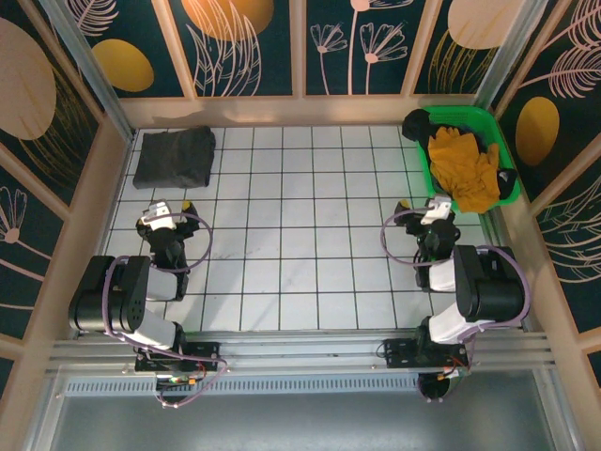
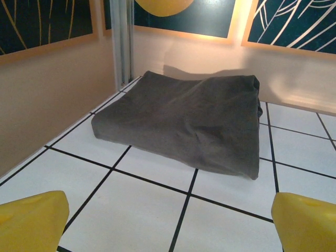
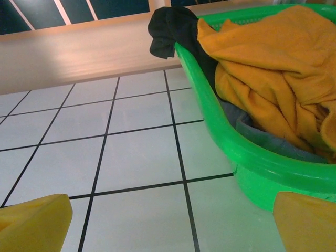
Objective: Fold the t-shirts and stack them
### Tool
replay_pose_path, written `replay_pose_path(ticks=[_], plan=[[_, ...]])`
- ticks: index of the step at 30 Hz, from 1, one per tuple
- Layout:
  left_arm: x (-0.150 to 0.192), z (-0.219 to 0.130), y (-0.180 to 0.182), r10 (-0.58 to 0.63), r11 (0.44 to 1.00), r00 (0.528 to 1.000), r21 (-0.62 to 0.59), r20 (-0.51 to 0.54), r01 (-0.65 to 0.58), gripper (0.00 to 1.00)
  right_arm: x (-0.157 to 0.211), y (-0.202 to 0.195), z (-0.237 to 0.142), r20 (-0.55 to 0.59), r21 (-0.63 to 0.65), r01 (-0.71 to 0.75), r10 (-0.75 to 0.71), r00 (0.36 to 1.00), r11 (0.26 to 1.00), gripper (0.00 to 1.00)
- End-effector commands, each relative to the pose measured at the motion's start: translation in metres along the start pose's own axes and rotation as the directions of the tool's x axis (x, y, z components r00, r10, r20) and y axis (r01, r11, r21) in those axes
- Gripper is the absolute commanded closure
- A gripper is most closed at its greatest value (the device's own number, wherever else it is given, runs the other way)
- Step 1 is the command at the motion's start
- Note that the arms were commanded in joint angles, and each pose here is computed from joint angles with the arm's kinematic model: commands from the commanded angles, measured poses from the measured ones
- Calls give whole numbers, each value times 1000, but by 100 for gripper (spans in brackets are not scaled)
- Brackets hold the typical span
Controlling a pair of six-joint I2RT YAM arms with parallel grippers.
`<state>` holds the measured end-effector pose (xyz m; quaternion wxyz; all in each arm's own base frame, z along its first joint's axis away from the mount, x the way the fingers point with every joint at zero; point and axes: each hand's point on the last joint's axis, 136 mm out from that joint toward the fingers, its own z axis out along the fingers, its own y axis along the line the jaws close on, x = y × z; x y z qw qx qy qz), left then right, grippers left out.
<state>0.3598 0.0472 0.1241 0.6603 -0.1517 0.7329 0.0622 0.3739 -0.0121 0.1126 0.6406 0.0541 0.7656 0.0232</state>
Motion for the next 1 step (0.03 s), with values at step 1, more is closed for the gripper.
replay_pose_path(ticks=[1], plan=[[-14, 3, -4, -3, 1000, 999, 14, 50, 2, 1, -8, 5, 3, 24, -35, 3, -2, 1000, 999, 1]])
